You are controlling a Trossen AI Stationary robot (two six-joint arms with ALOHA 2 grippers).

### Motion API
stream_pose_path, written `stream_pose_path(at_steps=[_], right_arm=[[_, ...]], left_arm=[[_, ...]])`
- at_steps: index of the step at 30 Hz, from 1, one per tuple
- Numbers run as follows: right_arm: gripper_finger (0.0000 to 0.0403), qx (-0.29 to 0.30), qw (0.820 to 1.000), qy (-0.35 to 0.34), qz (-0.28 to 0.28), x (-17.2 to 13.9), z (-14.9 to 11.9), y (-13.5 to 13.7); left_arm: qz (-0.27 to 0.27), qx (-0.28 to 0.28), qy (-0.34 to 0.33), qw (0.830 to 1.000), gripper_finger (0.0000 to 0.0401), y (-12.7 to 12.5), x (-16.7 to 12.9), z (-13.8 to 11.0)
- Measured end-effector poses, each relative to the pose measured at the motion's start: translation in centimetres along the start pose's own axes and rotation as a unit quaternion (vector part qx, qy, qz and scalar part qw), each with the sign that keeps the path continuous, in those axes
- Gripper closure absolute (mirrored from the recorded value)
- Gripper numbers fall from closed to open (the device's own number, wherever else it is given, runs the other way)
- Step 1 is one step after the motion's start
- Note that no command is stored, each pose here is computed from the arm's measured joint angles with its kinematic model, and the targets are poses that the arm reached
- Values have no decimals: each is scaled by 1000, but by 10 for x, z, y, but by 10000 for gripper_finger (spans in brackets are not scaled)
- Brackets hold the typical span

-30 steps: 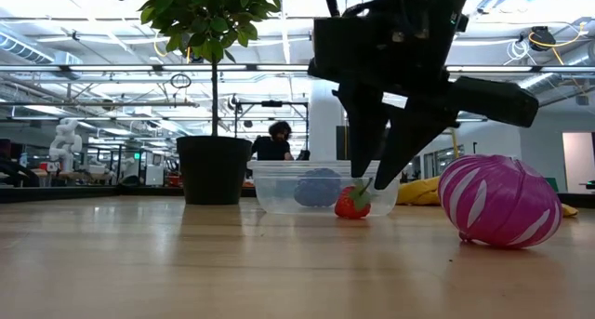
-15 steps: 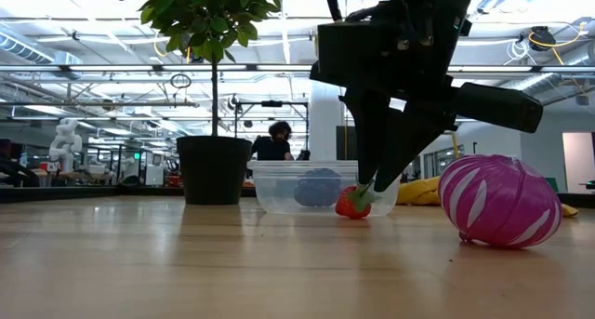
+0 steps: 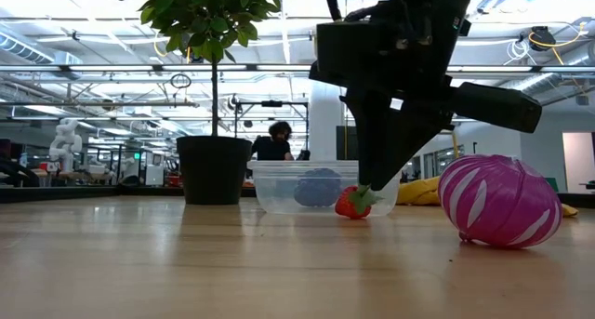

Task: Pick and placing Produce into tupperware
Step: Put the middle strawberry into the bin

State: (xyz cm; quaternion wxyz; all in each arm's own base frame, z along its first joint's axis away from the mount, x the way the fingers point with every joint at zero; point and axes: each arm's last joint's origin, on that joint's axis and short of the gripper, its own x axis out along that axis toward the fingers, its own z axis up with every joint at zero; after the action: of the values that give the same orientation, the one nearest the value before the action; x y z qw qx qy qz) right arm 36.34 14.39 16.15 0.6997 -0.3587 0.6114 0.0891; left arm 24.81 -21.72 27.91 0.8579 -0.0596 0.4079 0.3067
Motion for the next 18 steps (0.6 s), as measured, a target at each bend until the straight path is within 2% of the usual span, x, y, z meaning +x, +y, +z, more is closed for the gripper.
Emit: stream_pose_path(at_steps=[7,14,18], right_arm=[[361,3,1000,0,-1,0,0,0],[397,0,1000,-2,-4,0,1,1],[397,1,1000,-3,-5,-1,1,0]], left_arm=[[0,0,0,1000,224,0,0,0],[0,0,0,1000,224,0,0,0],[0,0,0,1000,224,0,0,0]])
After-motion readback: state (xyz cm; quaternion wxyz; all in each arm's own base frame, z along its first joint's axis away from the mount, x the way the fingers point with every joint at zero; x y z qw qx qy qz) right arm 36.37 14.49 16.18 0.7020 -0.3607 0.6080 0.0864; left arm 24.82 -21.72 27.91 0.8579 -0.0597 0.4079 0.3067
